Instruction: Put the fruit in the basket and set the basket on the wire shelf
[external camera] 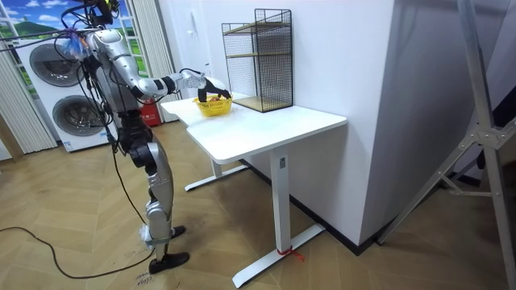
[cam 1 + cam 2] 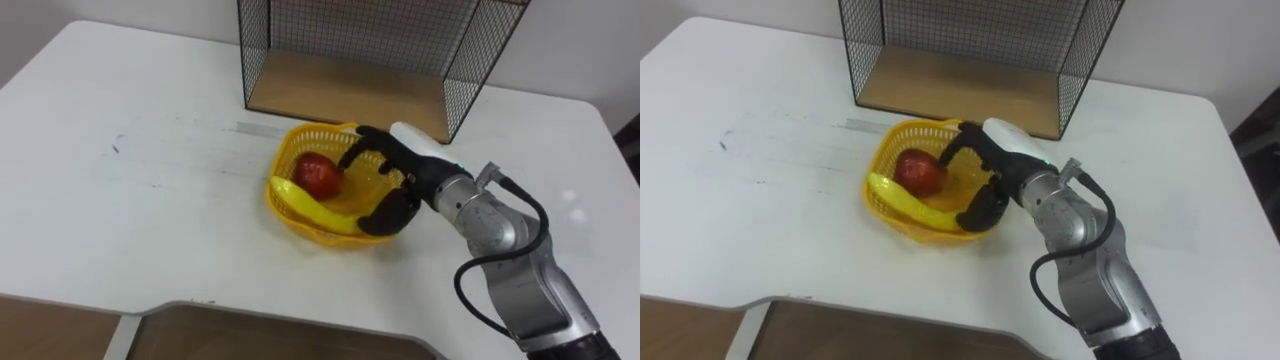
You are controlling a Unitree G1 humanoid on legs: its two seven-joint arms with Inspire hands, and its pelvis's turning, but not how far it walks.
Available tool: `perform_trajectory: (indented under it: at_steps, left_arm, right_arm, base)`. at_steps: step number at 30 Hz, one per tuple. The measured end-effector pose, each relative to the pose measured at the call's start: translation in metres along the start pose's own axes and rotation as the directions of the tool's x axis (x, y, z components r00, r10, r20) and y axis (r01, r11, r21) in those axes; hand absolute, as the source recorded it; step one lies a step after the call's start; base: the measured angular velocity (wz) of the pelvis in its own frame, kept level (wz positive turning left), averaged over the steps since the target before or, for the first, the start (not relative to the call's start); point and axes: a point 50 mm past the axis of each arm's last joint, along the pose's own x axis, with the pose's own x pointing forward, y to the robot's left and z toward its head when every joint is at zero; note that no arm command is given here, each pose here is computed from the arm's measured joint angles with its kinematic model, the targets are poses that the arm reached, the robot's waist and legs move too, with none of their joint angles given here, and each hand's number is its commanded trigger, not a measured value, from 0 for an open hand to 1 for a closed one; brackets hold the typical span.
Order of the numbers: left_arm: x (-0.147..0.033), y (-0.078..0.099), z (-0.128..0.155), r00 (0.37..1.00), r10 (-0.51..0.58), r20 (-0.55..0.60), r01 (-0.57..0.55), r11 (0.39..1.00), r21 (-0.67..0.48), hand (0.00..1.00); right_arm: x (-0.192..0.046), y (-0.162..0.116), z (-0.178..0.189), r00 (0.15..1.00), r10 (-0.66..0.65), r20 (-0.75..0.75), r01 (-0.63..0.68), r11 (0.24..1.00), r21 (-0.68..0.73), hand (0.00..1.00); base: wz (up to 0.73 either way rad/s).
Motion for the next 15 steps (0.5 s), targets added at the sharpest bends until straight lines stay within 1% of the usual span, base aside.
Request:
perform_trajectory:
  at_steps: [5, 8, 11, 13, 15]
  left_arm:
    - [0.000, 0.000, 0.000, 1.000, -0.003, -0.001, 0.003, 1.000, -0.006, 0.00]
    - [0.000, -0.001, -0.006, 1.000, -0.009, -0.013, 0.009, 0.999, -0.045, 0.00]
    - [-0.001, -0.001, -0.011, 1.000, -0.013, -0.016, 0.011, 0.993, -0.119, 0.00]
    - [-0.001, -0.002, -0.016, 1.000, -0.017, -0.022, 0.012, 0.976, -0.216, 0.00]
    - [-0.002, -0.003, -0.019, 0.999, -0.009, -0.031, 0.000, 0.962, -0.273, 0.00]
  right_arm:
    - [0.000, 0.000, 0.000, 1.000, -0.002, 0.001, 0.002, 1.000, 0.001, 0.00]
    - [-0.001, -0.004, -0.002, 1.000, -0.019, -0.005, 0.019, 1.000, 0.007, 0.00]
    - [-0.003, -0.010, -0.006, 0.999, -0.054, 0.002, 0.053, 0.997, 0.061, 0.00]
    - [-0.005, -0.015, -0.009, 0.996, -0.092, 0.021, 0.088, 0.987, 0.134, 0.00]
    - [-0.007, -0.021, -0.011, 0.990, -0.137, 0.025, 0.131, 0.977, 0.171, 0.00]
  base:
    - [0.01]
    - [0.00]
    - [0.00]
    - [0.07]
    - [-0.02]
